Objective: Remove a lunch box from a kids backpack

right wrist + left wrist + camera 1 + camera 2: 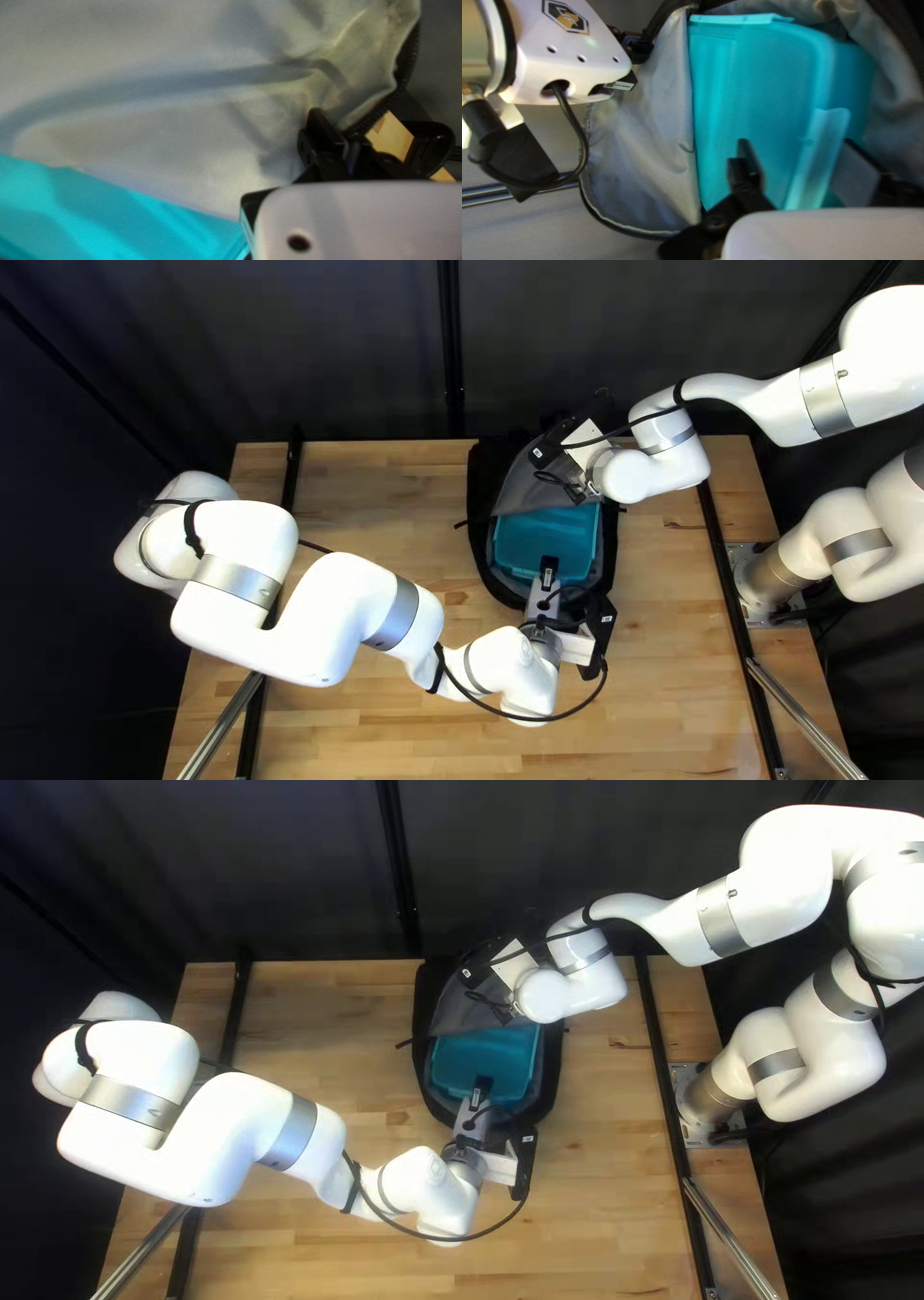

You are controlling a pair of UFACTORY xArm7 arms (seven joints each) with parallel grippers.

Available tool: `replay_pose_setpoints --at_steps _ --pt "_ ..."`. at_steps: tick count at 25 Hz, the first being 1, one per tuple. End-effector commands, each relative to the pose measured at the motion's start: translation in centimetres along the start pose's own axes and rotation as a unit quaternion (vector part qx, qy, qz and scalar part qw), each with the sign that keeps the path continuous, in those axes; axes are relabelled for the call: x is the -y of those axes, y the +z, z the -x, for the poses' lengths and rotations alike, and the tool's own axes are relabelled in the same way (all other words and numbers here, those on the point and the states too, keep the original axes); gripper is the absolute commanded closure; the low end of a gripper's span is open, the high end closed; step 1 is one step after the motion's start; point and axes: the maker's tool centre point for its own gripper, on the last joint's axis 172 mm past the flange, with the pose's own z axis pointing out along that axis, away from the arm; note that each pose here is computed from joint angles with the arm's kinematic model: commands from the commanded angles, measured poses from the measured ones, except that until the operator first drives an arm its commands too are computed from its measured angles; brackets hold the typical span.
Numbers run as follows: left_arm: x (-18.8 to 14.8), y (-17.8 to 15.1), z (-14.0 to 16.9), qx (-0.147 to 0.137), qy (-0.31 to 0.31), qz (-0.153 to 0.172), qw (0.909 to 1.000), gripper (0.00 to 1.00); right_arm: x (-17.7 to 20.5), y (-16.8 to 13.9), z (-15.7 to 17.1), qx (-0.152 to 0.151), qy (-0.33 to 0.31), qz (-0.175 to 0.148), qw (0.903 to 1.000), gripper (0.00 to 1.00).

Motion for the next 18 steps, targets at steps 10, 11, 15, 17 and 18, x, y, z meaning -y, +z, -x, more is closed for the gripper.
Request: replay_pose_setpoints --at_steps 10,11,15,17,18 --pt "1.2 -3.4 2.2 -0.002 0.011 0.012 0.9999 1.00 0.0 0.0 0.0 0.000 0.000 0.000 1.0000 1.00" --pt "1.7 -3.9 2.4 0.000 0.013 0.012 0.9999 1.00 0.0 0.0 0.0 0.000 0.000 0.000 1.0000 1.00" --pt "3.0 -5.3 2.9 0.005 0.017 0.012 0.9998 1.00 0.0 0.0 0.0 0.000 0.000 0.000 1.0000 1.00" --pt "3.6 -5.8 3.1 0.008 0.017 0.011 0.9998 1.00 0.0 0.0 0.0 0.000 0.000 0.000 1.0000 1.00" --pt "4.0 -6.0 3.2 0.010 0.018 0.011 0.9997 1.00 0.0 0.0 0.0 0.000 0.000 0.000 1.0000 1.00"
